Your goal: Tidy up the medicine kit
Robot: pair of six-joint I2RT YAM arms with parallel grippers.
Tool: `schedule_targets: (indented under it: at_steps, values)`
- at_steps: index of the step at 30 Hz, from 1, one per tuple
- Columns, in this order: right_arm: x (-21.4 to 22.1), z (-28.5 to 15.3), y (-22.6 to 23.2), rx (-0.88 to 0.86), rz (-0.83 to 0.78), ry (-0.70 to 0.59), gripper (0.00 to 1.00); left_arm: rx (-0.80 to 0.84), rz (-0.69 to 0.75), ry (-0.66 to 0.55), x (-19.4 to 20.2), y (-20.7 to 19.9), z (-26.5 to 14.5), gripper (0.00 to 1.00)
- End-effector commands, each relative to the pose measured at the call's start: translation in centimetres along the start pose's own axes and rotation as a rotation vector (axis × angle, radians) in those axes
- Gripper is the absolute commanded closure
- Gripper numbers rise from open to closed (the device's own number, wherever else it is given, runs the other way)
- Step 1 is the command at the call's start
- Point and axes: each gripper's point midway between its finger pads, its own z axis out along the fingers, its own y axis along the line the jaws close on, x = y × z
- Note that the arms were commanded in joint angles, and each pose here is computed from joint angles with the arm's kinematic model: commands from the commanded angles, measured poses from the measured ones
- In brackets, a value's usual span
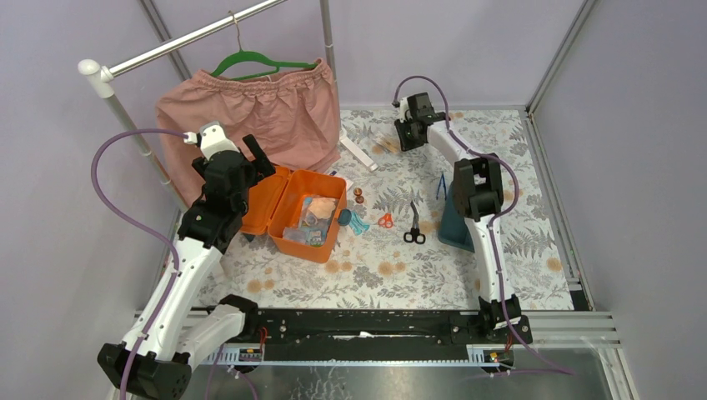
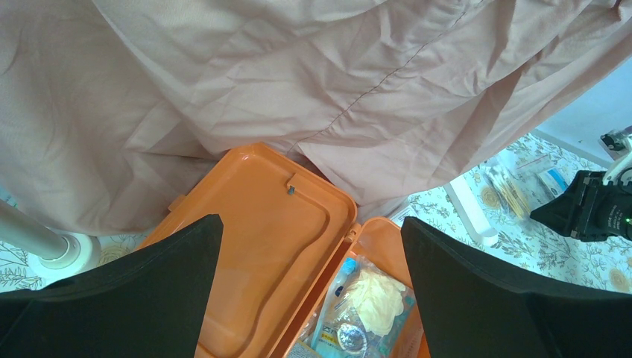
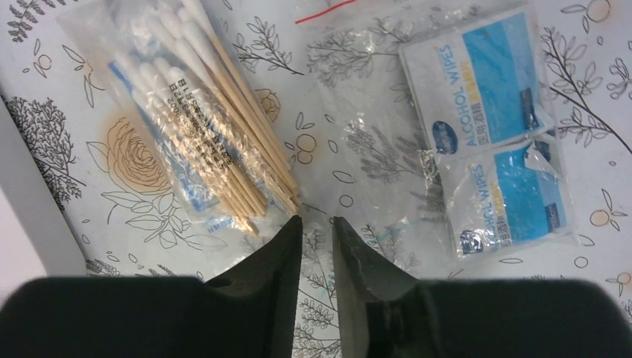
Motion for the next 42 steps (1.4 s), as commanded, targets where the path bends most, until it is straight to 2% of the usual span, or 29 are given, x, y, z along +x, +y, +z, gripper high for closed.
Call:
schedule_targets:
  at_steps: [1, 5, 8, 21, 35, 42]
  values:
    - [3.5, -0.5, 1.3, -0.043, 0.048, 0.107, 0.77, 0.013, -0.01, -0.01, 0.0, -0.3, 0.1, 0.01]
    - [3.9, -1.0, 1.5, -0.042, 0.074, 0.11, 0.92, 0.014, -0.011, -0.012, -0.1, -0.3, 0.1, 0.01]
    - [3.1, -2.4, 1.8, -0.045, 0.101, 0.061, 1.0, 0.014, -0.012, -0.012, -0.1, -0.2, 0.0, 0.01]
    - [2.9, -11.4, 5.5, -0.157, 0.269, -0.147, 1.0, 0.017, -0.013, -0.011, -0.1, -0.3, 0.0, 0.01]
    - [3.0, -18.9, 8.2, -0.24, 0.264, -0.269, 1.0, 0.021, -0.01, -0.002, 0.1, -0.5, 0.2, 0.01]
    - [1.4, -22.9, 9.9, -0.296, 0.262, -0.341, 1.0, 0.022, -0.01, 0.001, 0.2, -0.5, 0.3, 0.01]
